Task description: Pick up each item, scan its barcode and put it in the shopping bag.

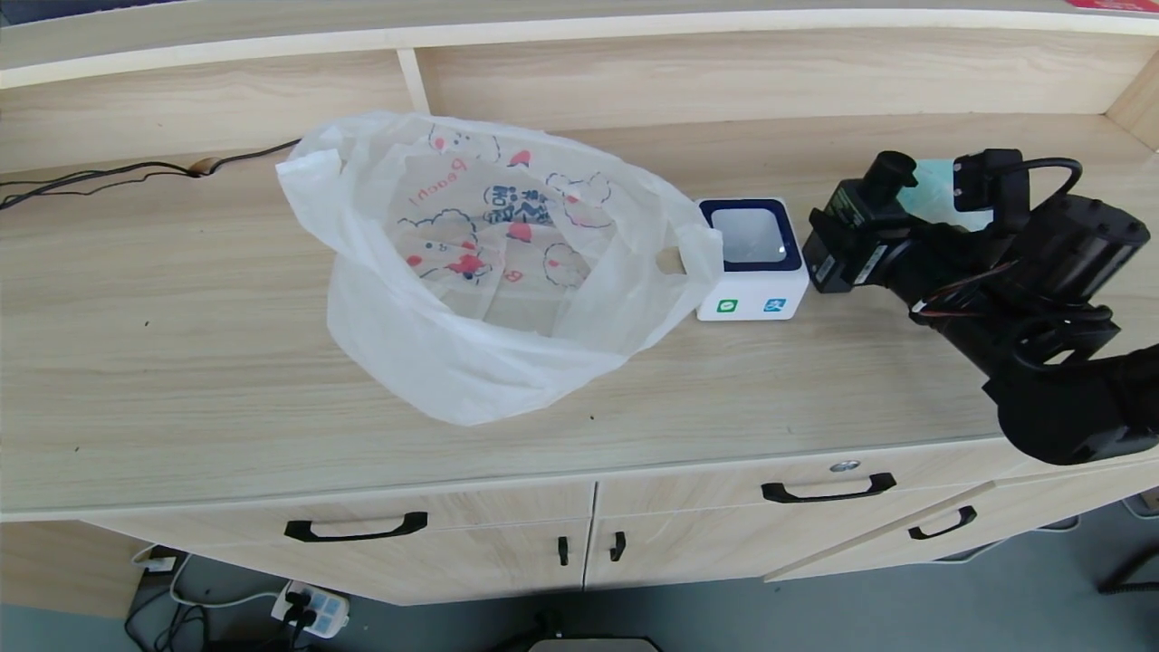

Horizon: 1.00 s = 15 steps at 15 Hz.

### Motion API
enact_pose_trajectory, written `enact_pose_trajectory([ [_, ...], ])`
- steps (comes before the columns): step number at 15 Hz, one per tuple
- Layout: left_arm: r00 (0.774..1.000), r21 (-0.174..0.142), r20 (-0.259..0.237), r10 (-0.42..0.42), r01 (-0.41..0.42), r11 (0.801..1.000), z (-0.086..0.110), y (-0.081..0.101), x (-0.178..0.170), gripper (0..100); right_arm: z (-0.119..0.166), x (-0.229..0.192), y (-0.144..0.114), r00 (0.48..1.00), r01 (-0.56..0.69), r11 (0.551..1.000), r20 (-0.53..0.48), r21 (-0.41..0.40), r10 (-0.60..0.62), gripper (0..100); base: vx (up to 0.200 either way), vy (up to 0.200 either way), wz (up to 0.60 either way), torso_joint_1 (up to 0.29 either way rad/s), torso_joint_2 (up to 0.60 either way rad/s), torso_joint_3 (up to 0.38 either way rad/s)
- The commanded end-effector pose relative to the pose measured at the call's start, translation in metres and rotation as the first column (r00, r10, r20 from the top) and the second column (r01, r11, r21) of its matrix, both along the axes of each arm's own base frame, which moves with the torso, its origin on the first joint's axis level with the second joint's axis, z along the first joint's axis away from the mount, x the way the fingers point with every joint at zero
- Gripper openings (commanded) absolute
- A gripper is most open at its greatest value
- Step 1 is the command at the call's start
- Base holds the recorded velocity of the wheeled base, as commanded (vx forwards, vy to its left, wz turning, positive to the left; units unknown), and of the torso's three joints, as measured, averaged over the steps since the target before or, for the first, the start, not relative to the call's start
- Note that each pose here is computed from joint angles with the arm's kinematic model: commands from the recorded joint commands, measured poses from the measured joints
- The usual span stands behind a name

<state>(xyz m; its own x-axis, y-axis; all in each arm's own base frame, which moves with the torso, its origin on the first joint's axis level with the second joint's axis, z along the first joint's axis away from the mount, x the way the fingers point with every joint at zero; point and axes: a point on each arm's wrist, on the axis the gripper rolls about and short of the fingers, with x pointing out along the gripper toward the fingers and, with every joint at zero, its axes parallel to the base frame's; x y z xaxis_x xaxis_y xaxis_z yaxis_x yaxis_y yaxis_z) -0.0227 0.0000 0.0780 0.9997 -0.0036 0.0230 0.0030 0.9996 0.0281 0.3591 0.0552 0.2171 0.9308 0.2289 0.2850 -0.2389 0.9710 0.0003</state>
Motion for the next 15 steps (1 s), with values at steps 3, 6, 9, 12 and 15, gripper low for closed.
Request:
enact_pose_trajectory([
  [3, 1.000, 0.000, 0.000, 0.001, -0.001, 1.000, 0.000, 0.000, 0.000, 100, -0.001, 0.007, 0.001, 1.000, -0.003, 1.000, 0.001, 0.012, 0.003, 0, 0.000, 0.000, 0.00, 0.000, 0.00, 0.000],
  [6, 1.000, -0.004, 0.000, 0.000, 0.000, 1.000, 0.000, 0.000, 0.000, 100, 0.000, 0.005, 0.003, 1.000, -0.005, 1.000, 0.011, 0.013, 0.005, 0, 0.000, 0.000, 0.00, 0.000, 0.00, 0.000],
  [9, 1.000, -0.004, 0.000, 0.000, 0.000, 1.000, 0.000, 0.000, 0.000, 100, 0.012, -0.007, 0.024, 0.993, -0.097, 0.993, 0.075, 0.073, 0.092, 0, 0.000, 0.000, 0.00, 0.000, 0.00, 0.000],
  [12, 1.000, -0.004, -0.005, 0.000, 0.000, 1.000, 0.000, 0.000, 0.000, 100, 0.032, -0.043, 0.034, 0.981, -0.161, 0.980, 0.128, 0.114, 0.147, 0, 0.000, 0.000, 0.00, 0.000, 0.00, 0.000],
  [15, 1.000, -0.004, -0.005, -0.001, 0.001, 1.000, 0.000, 0.000, 0.000, 100, 0.064, -0.134, 0.069, 0.922, -0.373, 0.904, 0.190, 0.210, 0.337, 0, 0.000, 0.000, 0.00, 0.000, 0.00, 0.000],
])
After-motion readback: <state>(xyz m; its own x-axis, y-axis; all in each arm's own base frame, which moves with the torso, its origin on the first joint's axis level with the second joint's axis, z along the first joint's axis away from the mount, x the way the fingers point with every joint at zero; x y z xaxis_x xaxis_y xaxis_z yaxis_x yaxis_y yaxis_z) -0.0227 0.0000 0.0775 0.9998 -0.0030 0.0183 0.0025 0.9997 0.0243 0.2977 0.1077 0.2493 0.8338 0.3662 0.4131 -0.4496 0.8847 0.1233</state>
